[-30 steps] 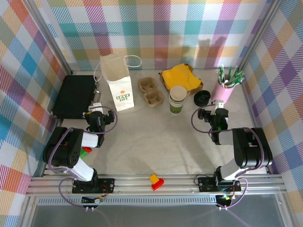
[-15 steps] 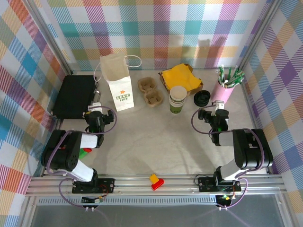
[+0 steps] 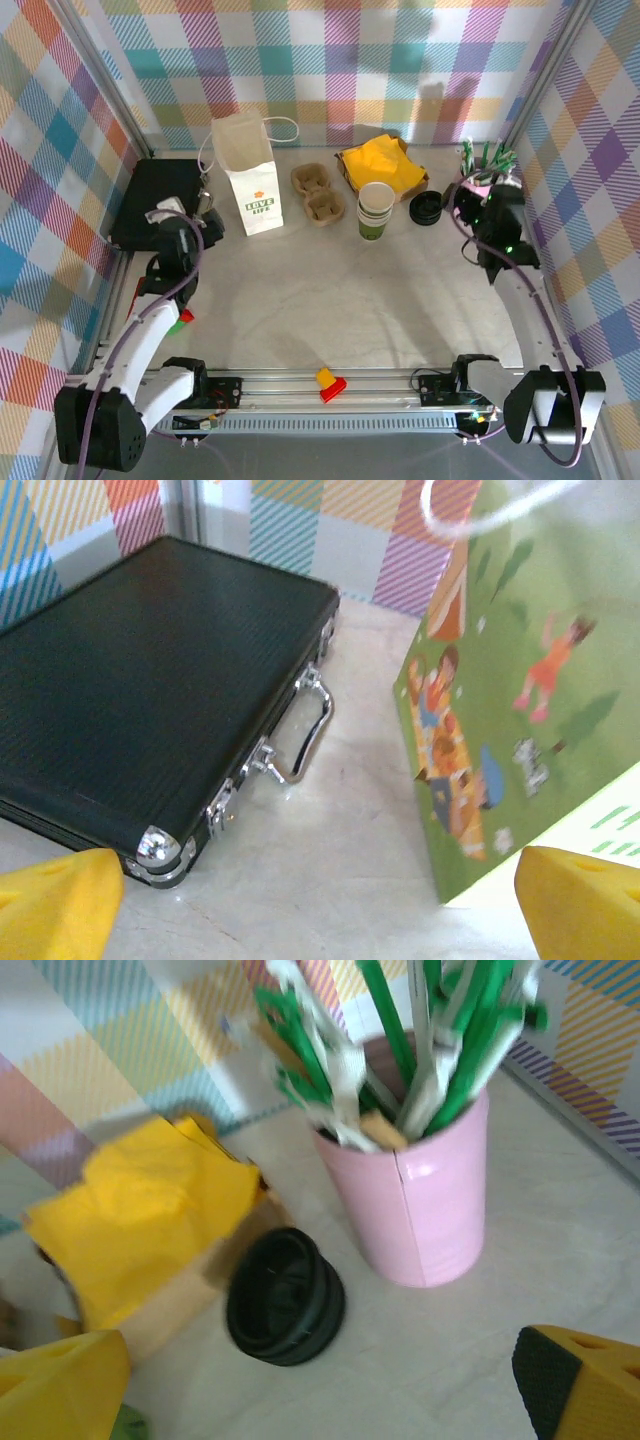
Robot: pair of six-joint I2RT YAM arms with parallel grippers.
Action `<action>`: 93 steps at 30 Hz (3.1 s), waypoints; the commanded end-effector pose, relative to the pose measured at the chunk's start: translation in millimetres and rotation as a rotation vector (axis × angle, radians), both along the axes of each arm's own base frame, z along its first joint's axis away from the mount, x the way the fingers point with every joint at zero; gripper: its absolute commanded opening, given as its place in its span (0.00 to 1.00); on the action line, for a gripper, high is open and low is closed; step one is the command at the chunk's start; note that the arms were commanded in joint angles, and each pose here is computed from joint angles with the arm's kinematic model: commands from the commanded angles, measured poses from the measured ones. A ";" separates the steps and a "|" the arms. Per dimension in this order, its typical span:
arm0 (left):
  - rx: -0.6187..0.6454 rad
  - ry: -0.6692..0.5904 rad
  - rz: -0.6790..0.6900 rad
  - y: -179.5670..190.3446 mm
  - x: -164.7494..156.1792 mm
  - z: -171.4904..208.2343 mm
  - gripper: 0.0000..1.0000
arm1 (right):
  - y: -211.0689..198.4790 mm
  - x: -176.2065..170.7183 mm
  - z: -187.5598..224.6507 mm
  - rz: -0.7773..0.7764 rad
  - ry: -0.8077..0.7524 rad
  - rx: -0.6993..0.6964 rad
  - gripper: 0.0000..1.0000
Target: Pack the takeout coffee
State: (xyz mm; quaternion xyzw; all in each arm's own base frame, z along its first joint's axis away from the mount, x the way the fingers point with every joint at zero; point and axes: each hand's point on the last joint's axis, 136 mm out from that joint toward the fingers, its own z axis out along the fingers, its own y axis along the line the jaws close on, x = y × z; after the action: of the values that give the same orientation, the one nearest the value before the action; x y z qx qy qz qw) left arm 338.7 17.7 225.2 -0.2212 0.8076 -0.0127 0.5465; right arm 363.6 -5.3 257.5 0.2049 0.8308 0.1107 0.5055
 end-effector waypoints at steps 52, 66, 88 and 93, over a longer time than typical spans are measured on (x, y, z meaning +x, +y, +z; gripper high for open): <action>-0.486 0.512 -0.653 -128.1 -121.7 20.9 0.94 | 159.4 50.1 -56.4 0.330 0.744 -0.001 0.03; -0.464 0.435 -0.681 -128.5 -126.0 52.7 0.96 | 149.2 24.8 33.0 0.362 0.643 -0.030 0.00; -0.501 0.369 -0.652 -127.1 -130.2 54.7 0.93 | 224.6 -104.3 13.0 0.596 0.597 -0.042 0.00; -0.518 0.355 -0.644 -127.1 -130.5 52.0 0.93 | 234.9 -116.7 -38.1 0.595 0.614 -0.074 0.00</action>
State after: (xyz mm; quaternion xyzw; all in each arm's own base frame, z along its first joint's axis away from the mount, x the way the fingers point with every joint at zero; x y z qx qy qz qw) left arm 208.3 -105.6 271.4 -0.0870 0.8960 -0.3302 0.2840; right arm 237.5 218.8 219.3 -0.0544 0.9793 0.1334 0.1423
